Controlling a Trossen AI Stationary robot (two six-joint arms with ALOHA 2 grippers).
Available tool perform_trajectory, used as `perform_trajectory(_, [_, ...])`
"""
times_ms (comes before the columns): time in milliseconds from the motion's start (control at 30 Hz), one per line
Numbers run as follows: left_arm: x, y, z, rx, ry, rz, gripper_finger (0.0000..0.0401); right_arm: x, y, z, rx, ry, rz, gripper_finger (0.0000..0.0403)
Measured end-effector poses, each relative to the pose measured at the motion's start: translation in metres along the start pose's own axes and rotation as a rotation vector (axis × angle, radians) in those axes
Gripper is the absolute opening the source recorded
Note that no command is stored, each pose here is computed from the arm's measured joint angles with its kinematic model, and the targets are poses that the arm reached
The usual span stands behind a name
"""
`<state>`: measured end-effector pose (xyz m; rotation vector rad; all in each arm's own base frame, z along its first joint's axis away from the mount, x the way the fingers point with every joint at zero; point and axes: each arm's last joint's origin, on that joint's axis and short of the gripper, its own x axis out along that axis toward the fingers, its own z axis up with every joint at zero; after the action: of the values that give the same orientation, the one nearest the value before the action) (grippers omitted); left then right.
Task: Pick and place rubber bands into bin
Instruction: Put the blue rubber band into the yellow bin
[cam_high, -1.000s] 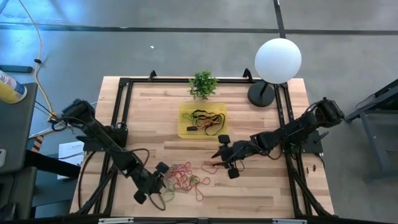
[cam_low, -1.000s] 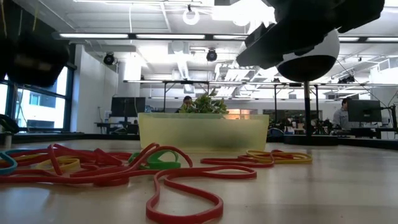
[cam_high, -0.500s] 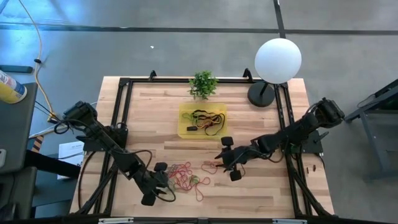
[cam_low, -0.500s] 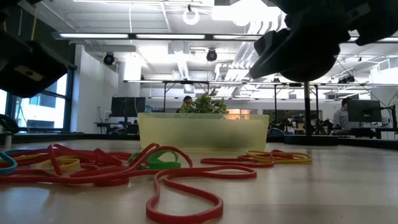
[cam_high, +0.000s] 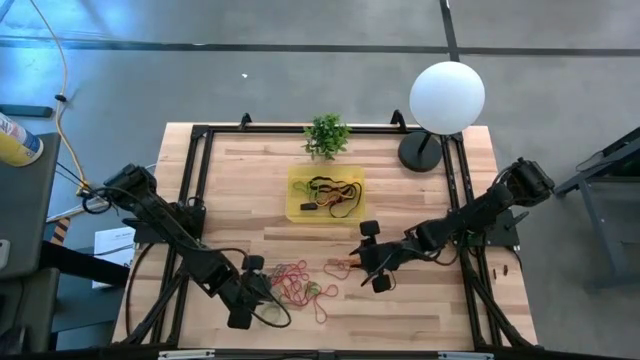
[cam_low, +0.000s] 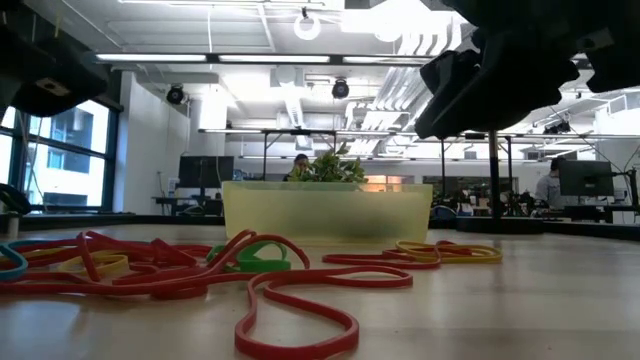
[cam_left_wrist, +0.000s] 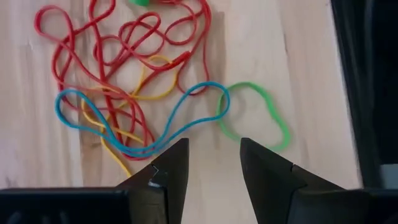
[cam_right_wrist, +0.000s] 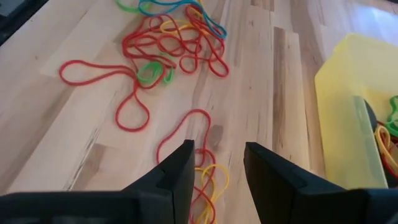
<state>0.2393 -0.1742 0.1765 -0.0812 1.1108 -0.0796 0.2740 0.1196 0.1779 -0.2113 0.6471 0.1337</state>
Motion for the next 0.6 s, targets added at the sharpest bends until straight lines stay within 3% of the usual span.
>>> perform_trajectory(233, [0.016,-0.004,0.002,0.240,0.019,0.062,0.0133,0.000,0.000,0.000,-0.015,0.000,-0.002,0.0129])
perform_trajectory(600, [0.030,-0.002,-0.002,0.395,0.056,0.121,0.0133,0.000,0.000,0.000,-0.016,-0.001,-0.002,0.0129])
